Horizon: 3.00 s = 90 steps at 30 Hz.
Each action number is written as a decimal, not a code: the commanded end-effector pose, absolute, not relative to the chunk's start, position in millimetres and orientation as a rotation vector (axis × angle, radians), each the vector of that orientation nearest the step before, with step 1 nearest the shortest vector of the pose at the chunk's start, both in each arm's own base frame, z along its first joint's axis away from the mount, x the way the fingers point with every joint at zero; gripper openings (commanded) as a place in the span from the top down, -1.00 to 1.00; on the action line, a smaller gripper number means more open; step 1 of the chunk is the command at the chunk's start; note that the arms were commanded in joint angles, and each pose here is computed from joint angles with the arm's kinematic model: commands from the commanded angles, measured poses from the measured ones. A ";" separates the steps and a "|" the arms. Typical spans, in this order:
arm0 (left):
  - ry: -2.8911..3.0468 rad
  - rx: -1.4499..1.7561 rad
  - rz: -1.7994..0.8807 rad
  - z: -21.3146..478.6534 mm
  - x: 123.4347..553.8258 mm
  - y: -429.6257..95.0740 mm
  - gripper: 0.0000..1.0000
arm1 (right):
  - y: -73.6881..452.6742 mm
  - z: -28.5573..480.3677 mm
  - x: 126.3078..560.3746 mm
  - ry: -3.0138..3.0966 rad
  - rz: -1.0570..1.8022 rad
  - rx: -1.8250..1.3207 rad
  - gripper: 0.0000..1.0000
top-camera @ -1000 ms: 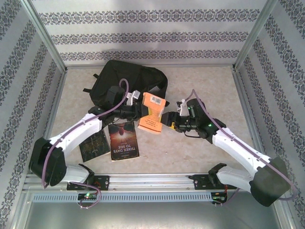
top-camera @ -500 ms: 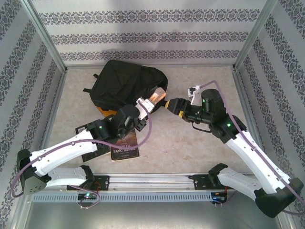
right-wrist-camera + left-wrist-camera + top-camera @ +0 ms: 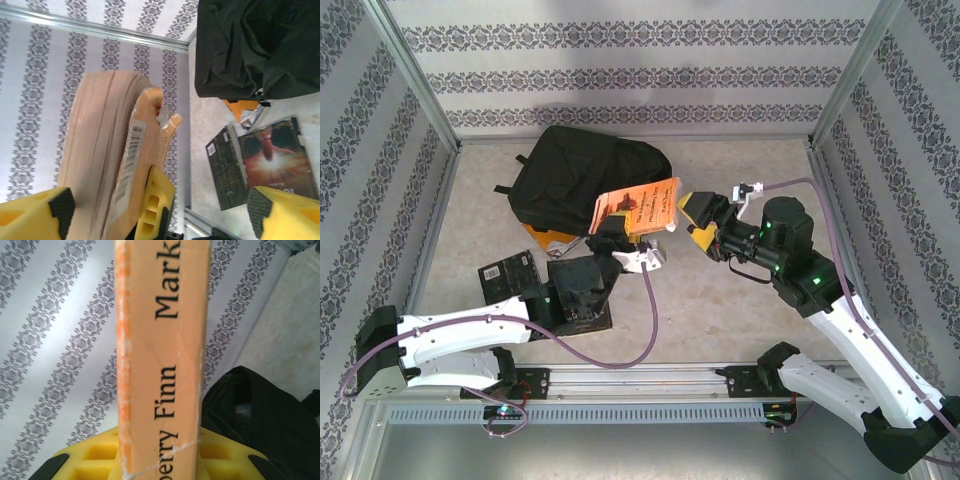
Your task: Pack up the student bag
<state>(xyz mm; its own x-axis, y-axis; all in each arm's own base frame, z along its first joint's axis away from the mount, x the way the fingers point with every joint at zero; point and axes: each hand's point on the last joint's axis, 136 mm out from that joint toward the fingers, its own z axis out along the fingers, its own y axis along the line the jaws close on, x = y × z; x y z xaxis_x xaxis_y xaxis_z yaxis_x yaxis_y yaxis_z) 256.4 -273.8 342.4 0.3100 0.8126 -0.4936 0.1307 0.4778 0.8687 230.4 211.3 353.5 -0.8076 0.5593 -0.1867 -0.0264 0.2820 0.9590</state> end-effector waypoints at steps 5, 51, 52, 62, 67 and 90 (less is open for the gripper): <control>1.113 0.973 0.592 373.6 247.6 -272.2 1.00 | 226.7 382.2 234.1 1.976 1.654 0.413 -0.88; 1.358 1.199 0.423 316.5 252.2 -273.1 -0.08 | 177.8 330.7 279.3 2.069 1.223 0.503 1.00; 1.471 1.157 0.329 318.2 260.4 -266.9 -0.10 | 167.5 326.7 281.1 2.067 1.165 0.499 1.00; 2.126 0.895 -0.052 286.2 363.1 -273.8 -0.44 | 110.7 267.9 283.1 2.155 0.770 0.499 1.00; 2.261 0.886 -0.058 258.3 405.7 -290.6 -0.62 | 97.7 254.2 280.8 2.161 0.713 0.510 1.00; 2.495 0.668 -0.059 178.6 473.7 -273.6 -0.17 | 100.0 217.5 290.7 2.210 0.837 0.578 1.00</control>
<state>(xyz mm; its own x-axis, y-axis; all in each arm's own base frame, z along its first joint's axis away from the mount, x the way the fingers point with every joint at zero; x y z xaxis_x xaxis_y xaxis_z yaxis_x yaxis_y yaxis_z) 475.6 -282.5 193.6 -0.6763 0.4683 -0.5686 0.4870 0.8634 0.1319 282.5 97.3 199.5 -0.6864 0.5908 -0.4241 0.2066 0.7175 0.6652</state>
